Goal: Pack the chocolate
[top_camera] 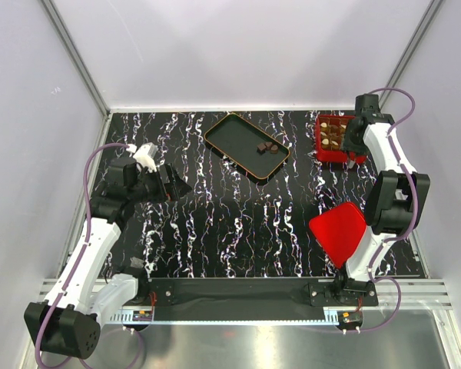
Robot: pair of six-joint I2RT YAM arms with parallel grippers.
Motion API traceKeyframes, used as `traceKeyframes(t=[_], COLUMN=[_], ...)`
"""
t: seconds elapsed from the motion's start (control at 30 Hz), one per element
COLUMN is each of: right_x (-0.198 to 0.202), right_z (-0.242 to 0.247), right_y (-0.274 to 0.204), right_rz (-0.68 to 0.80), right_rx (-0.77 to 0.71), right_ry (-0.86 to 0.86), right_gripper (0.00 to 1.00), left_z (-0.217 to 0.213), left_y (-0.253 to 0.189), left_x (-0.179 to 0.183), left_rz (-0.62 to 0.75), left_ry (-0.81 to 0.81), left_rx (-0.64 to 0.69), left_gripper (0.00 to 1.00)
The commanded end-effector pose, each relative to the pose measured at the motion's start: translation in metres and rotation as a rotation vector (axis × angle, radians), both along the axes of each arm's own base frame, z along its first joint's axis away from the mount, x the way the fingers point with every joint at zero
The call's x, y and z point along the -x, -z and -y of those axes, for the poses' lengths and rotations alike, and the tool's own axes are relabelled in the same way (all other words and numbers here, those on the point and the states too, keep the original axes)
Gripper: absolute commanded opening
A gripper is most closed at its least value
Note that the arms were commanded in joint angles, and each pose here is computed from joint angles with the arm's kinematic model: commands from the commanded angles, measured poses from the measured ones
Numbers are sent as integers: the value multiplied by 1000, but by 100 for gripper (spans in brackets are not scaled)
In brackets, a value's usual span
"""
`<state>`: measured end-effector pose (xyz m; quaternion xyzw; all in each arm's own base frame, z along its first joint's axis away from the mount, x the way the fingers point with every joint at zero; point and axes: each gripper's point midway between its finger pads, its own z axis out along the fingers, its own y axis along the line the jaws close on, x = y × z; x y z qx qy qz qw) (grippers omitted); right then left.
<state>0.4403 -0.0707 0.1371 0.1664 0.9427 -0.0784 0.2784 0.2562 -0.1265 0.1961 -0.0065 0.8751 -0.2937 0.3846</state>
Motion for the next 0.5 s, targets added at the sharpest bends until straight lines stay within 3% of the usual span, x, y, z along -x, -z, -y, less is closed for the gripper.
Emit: traceKeyframes(t=[0.0, 0.23, 0.47], right_x=[-13, -14, -15], right_z=[-1, -17, -138], right_y=[-30, -56, -71], right_rz=[83, 129, 166], right_rx=[-3, -24, -64], right_ry=[3, -17, -284], right_gripper=[48, 49, 49], left_z=[-1, -2, -2], left_y=[-9, -11, -12], left_x=[-6, -6, -6], left_rz=[56, 61, 65], left_ry=[0, -1, -2], left_rx=[-8, -8, -8], left_gripper=[99, 99, 99])
